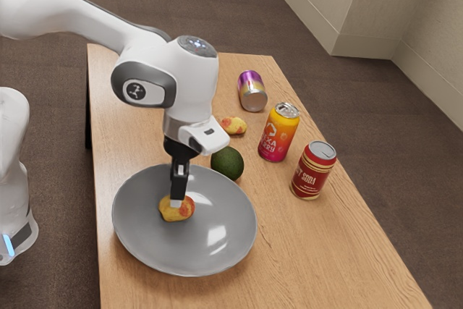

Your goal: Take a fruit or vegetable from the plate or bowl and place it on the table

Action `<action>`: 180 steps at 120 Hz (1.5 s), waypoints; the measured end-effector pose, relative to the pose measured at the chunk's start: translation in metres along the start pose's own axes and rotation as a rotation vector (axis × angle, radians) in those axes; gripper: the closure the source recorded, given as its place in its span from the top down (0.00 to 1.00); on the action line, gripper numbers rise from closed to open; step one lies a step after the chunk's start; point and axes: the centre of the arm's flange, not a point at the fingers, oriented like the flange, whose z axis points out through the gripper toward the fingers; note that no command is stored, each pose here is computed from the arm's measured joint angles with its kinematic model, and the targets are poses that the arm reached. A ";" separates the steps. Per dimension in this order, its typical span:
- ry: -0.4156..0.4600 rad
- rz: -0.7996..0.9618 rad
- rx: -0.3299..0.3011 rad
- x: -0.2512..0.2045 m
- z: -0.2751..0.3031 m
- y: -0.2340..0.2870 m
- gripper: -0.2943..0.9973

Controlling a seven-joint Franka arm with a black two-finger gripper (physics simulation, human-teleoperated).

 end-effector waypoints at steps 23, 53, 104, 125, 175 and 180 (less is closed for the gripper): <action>0.003 -0.029 0.002 -0.001 0.004 0.002 0.77; -0.007 -0.059 0.001 -0.001 0.017 0.004 0.77; -0.026 -0.088 -0.013 0.008 0.035 0.009 0.77; -0.037 -0.099 -0.018 0.012 0.044 0.009 0.77; -0.028 -0.116 -0.018 0.016 0.047 0.008 0.50; -0.025 -0.117 -0.016 0.016 0.047 0.008 0.49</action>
